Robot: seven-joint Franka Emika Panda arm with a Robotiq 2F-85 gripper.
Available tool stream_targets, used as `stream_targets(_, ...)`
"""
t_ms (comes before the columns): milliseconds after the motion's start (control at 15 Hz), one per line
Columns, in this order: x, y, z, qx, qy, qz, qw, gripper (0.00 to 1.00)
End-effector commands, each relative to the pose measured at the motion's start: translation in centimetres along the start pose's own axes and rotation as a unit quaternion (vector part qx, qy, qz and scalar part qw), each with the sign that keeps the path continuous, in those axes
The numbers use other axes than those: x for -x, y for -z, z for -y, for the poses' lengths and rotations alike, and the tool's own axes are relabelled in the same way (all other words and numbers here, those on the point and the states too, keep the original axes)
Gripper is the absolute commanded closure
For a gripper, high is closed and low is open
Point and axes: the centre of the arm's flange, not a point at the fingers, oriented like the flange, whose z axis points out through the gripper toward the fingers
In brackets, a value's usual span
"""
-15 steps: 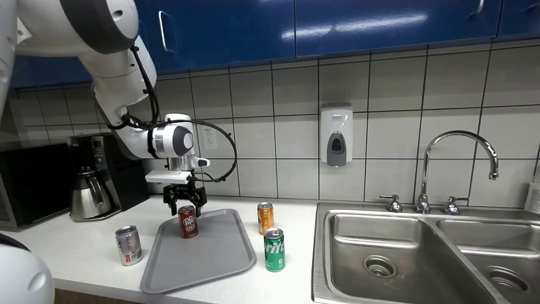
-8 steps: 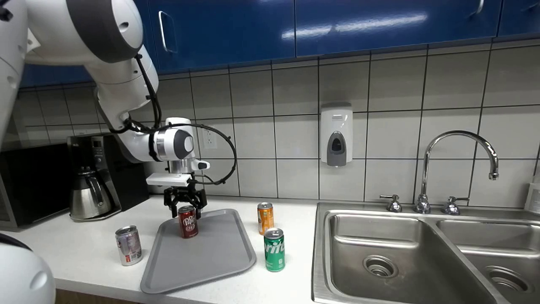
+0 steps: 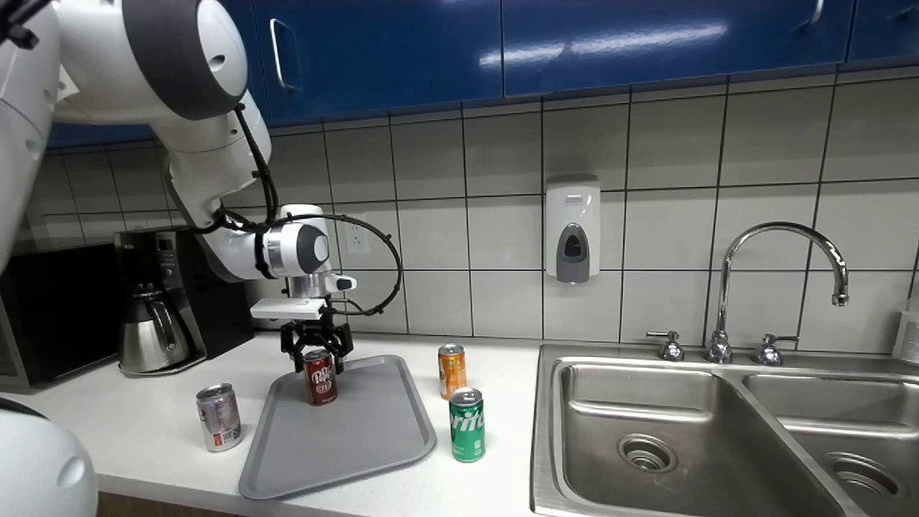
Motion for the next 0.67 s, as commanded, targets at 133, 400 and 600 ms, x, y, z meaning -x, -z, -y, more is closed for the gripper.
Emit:
stream_targets(133, -0.47, 0.59, 0.50, 0.016, -0.003, 0.001, 0.9999, 0.00)
stream_targets(400, -0.39, 0.64, 0.23, 0.019, -0.003, 0.002, 0.9998, 0.00)
stream_targets(600, -0.29, 0.70, 0.07, 0.020, -0.001, 0.002, 0.9998, 0.34)
